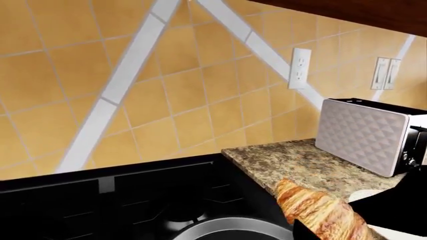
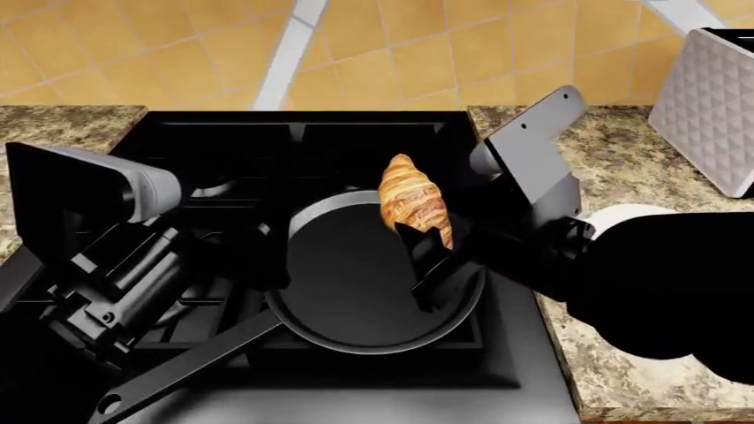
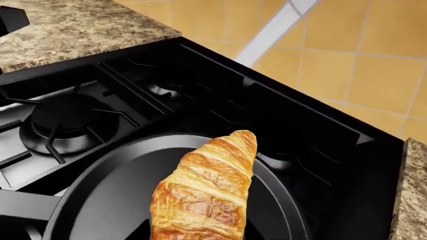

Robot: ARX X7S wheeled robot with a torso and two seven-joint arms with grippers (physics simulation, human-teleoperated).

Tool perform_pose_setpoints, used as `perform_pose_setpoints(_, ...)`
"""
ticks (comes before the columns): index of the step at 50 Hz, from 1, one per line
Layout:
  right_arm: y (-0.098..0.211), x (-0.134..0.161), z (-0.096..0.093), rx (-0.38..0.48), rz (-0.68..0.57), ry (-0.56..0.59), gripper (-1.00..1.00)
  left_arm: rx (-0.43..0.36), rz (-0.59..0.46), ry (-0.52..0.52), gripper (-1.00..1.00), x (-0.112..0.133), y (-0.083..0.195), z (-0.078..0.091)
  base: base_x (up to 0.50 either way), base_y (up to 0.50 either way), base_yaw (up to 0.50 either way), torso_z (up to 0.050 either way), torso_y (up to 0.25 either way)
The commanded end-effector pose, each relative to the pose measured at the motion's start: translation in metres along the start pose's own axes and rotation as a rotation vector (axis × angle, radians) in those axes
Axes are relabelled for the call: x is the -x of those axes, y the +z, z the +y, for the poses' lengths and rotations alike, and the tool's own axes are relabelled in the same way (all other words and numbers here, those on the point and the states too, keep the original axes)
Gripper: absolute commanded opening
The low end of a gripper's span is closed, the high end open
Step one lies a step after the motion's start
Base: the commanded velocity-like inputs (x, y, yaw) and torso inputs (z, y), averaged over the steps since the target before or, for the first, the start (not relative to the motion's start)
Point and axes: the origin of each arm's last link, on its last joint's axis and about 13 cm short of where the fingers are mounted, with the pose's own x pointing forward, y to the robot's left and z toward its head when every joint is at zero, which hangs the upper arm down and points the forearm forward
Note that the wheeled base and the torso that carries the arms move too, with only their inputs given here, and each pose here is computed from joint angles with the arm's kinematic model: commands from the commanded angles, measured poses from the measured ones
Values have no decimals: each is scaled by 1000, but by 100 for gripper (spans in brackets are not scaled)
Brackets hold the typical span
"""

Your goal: Pick the croissant and place it on the pan. Then turn on the stove to warm the croissant.

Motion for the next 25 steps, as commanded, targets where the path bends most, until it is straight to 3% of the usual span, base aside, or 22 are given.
perform_pose_setpoints(1, -5, -10, -3, 6, 32, 33, -100, -6, 1, -3, 100, -1, 1, 0, 0, 0, 0, 0, 0)
perform_pose_setpoints(25, -14, -35, -9, -12, 97, 100, -100, -7, -5, -8, 100, -1, 3, -2, 0, 0, 0, 0, 0)
